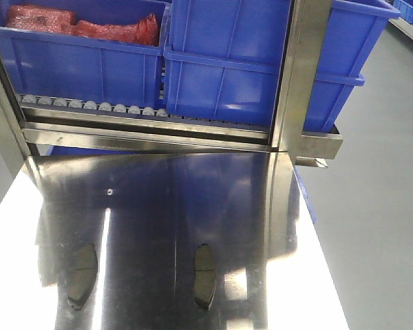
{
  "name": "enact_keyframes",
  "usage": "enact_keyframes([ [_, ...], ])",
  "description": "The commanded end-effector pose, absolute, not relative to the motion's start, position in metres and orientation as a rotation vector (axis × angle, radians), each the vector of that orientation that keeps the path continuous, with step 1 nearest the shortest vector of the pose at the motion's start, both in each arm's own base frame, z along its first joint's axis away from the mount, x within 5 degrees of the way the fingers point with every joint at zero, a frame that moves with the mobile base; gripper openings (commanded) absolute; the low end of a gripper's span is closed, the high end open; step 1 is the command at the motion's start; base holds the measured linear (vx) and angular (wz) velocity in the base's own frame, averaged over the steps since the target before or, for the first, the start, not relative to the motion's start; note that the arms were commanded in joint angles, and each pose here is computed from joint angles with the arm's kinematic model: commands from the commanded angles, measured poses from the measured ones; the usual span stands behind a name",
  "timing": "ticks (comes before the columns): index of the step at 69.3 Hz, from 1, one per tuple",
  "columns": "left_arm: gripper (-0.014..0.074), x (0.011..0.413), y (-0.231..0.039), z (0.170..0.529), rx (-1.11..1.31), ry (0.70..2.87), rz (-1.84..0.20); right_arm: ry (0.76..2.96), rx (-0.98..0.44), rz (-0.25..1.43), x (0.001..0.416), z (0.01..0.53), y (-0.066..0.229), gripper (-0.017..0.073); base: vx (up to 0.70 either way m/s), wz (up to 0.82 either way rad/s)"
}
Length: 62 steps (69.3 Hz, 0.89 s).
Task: Move and align brake pads A on conveyor
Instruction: 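Turn the base away from the table holding both brake pads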
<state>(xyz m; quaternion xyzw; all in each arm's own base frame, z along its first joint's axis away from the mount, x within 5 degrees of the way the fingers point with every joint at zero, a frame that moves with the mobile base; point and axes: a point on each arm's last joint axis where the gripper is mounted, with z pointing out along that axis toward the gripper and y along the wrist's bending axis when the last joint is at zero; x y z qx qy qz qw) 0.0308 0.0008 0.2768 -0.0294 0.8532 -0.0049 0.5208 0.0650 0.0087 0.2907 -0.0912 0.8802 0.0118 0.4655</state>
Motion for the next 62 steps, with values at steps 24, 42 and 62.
enact_keyframes([
  [24, -0.0006, 0.034, 0.0007, 0.2926, -0.061, 1.939, -0.013, 2.051, -0.211, 0.021, 0.0692, 0.3062, 0.0087, -0.0007, 0.0, 0.01],
  [42, -0.0006, 0.034, 0.0007, 0.2926, -0.061, 1.939, -0.013, 2.051, -0.211, 0.021, 0.0692, 0.3062, 0.0087, -0.0007, -0.04, 0.14],
  [62, -0.0006, 0.034, 0.0007, 0.2926, -0.061, 1.939, -0.013, 2.051, -0.211, 0.021, 0.0692, 0.3062, 0.0087, -0.0007, -0.1, 0.31],
])
